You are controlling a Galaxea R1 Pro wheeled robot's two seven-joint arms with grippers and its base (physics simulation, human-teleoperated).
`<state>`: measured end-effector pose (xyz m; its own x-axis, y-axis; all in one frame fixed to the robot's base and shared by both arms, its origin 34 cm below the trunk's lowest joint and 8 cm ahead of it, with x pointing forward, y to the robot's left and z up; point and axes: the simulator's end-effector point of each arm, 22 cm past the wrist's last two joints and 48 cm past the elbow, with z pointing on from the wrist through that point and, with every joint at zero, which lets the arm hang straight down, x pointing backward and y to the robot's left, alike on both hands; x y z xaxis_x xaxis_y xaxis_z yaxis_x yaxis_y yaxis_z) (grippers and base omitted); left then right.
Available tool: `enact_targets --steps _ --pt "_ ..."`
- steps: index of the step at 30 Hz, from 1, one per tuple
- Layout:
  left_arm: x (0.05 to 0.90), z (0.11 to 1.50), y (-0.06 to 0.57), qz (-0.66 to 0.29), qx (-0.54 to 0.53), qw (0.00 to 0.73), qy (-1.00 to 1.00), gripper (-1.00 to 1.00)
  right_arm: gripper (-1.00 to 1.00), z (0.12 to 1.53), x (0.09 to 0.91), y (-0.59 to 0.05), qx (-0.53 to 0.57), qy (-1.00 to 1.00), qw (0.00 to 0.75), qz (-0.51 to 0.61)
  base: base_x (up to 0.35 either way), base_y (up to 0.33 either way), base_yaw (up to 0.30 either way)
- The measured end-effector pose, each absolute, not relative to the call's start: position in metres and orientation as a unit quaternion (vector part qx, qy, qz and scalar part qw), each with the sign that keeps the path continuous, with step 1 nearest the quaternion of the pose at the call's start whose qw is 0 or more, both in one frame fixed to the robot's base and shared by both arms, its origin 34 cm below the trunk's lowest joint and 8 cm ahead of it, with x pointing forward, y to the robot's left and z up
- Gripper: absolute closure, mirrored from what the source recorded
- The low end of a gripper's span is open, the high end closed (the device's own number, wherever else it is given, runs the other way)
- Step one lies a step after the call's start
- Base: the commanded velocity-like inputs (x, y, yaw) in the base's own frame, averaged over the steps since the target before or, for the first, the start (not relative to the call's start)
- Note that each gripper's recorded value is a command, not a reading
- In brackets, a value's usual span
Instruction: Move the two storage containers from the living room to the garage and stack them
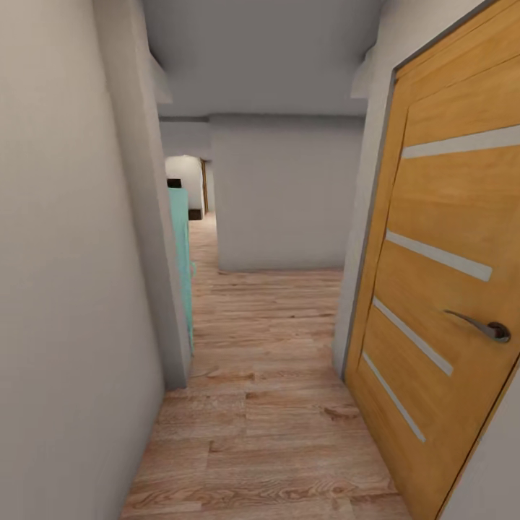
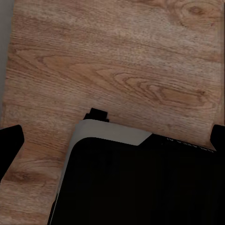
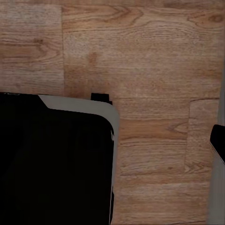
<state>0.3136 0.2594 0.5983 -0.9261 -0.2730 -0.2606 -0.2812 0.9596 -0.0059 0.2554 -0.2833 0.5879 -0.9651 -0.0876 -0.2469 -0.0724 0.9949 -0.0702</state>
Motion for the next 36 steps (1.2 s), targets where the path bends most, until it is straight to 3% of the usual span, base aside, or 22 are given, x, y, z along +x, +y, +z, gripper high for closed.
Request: enact_targets --steps 13,36 --pt "0.3136 0.5983 0.2594 0.016 -0.141 0.131 0.981 -1.0 -1.0 0.5879 0.2554 -0.2833 -0.04 0.991 0.126 -0.03 0.32 0.0 0.057" --pt "0.3146 0.5988 0.2594 0.016 -0.141 0.132 0.981 -1.0 -1.0 0.5882 0.2564 -0.2833 -0.04 0.991 0.127 -0.03 0.32 0.0 -0.03"
